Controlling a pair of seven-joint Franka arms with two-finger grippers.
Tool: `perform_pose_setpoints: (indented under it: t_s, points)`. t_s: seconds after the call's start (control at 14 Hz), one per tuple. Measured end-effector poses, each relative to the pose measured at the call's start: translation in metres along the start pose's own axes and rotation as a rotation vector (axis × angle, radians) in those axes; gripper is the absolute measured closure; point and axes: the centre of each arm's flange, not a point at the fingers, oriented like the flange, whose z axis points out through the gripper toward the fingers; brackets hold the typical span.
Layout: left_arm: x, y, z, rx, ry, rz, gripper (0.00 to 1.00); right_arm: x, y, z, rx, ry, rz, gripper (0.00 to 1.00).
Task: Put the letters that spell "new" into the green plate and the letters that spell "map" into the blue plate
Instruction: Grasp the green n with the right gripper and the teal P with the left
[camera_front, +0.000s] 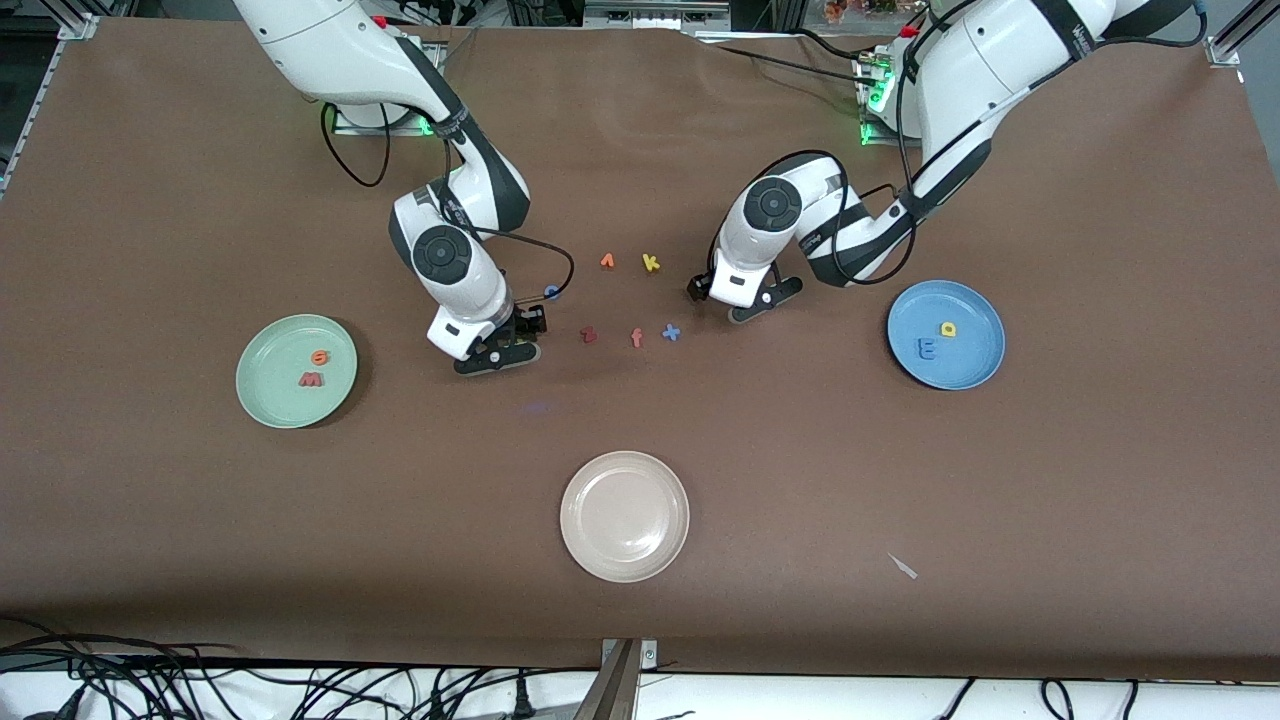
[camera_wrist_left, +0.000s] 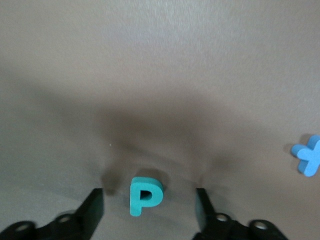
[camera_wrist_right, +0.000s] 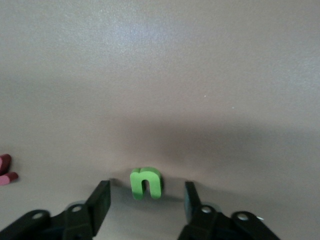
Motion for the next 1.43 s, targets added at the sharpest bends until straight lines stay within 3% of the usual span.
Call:
perform_pose_setpoints:
  t_s: [0.21, 0.29, 0.36, 0.57, 0.71, 0.86, 0.93, 1.21, 1.43]
  points:
    - [-0.009, 0.003, 0.003, 0.003, -0.004, 0.0, 0.25, 0.002, 0.0, 0.001, 0.005, 0.018, 0.001, 0.35]
    - [-0.009, 0.004, 0.003, -0.003, -0.004, 0.001, 0.34, 0.002, 0.0, 0.003, 0.006, 0.019, 0.0, 0.35]
    - [-0.01, 0.004, 0.003, -0.003, -0.004, 0.002, 0.34, 0.002, 0.001, 0.004, 0.005, 0.02, 0.0, 0.41]
    - [-0.011, 0.006, 0.001, -0.007, -0.003, 0.005, 0.51, 0.002, 0.001, 0.003, 0.005, 0.022, 0.0, 0.46]
    - [-0.011, 0.006, 0.001, -0.008, -0.003, 0.004, 0.51, 0.003, 0.002, 0.002, 0.004, 0.025, 0.0, 0.62]
    - [-0.01, 0.005, 0.0, -0.008, -0.003, 0.002, 0.51, 0.003, 0.002, 0.002, 0.004, 0.025, 0.001, 0.65]
    - [-0.01, 0.005, 0.0, -0.008, -0.003, 0.002, 0.51, 0.004, 0.002, 0.0, 0.005, 0.029, 0.0, 0.73]
    - [-0.009, 0.005, 0.0, -0.008, -0.003, 0.002, 0.5, 0.009, 0.004, -0.005, 0.002, 0.027, 0.006, 0.74]
    - [-0.007, 0.004, 0.0, -0.005, -0.003, 0.004, 0.49, 0.022, 0.036, -0.029, -0.041, -0.022, 0.054, 0.74]
